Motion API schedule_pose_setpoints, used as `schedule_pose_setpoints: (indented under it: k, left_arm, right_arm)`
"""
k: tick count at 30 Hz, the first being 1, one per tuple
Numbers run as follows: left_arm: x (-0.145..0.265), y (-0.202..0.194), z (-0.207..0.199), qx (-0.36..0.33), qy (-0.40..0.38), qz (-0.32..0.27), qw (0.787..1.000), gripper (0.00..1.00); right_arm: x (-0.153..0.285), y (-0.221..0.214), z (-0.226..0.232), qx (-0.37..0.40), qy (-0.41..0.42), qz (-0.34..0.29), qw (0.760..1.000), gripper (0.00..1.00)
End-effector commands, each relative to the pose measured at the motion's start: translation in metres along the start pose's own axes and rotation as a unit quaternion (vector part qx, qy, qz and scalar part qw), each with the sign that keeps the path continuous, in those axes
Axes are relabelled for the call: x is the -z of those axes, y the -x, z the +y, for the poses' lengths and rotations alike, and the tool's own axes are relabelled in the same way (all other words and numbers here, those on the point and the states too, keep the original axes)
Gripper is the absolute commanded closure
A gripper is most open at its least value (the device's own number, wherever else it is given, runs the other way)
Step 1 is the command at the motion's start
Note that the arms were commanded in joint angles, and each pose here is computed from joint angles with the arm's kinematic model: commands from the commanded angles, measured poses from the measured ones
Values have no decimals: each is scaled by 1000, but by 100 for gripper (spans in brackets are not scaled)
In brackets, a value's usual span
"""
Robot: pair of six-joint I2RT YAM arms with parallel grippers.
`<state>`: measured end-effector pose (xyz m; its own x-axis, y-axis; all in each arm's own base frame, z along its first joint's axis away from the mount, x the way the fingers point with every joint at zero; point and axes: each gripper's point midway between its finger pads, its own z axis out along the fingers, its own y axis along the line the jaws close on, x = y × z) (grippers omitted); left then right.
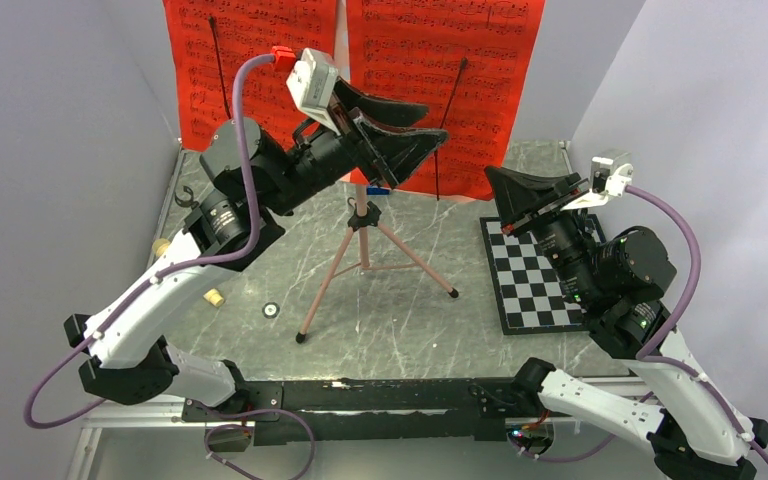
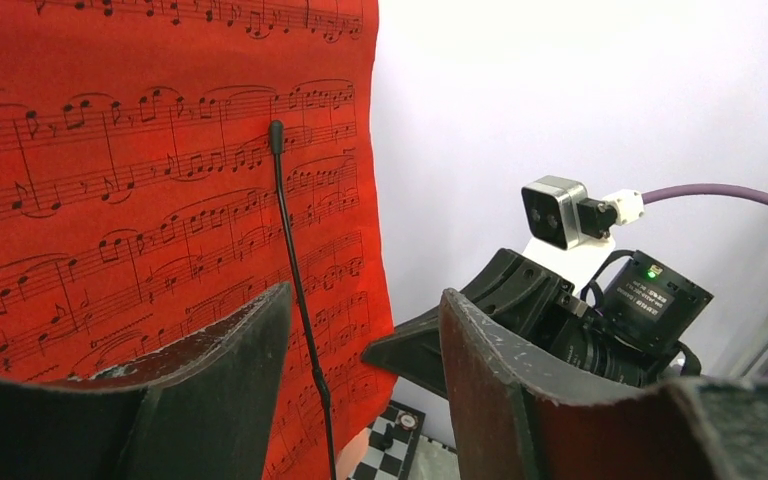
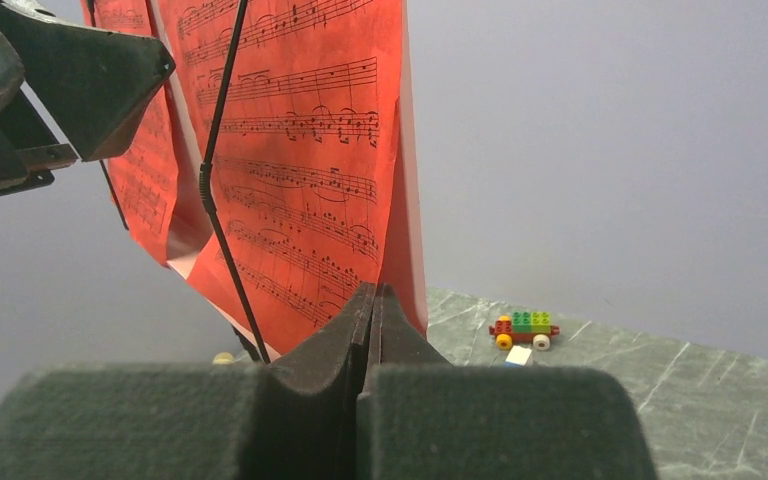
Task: Pack up the instrument practice props
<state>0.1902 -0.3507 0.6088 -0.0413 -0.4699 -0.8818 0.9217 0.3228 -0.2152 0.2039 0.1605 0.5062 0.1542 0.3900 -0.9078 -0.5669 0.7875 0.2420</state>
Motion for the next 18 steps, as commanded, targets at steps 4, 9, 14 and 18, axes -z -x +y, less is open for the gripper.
schedule_pose_setpoints:
  k: [4,9,14,18]
  left_arm:
    - [-4,-4,-5,37,0,33,999,41]
    - [-10,-13,0,51,12,52,997,42]
    - [-12,-18,7,56,24,57,997,41]
    - [-13,-20,10,58,28,57,996,43]
  right_arm:
    - [1,19,8,-13,16,-19,1000,100]
    - [1,17,8,-13,16,-18,1000,100]
    - [1,17,8,-12,15,-17,1000,100]
    - [0,16,8,-12,16,-17,1000,100]
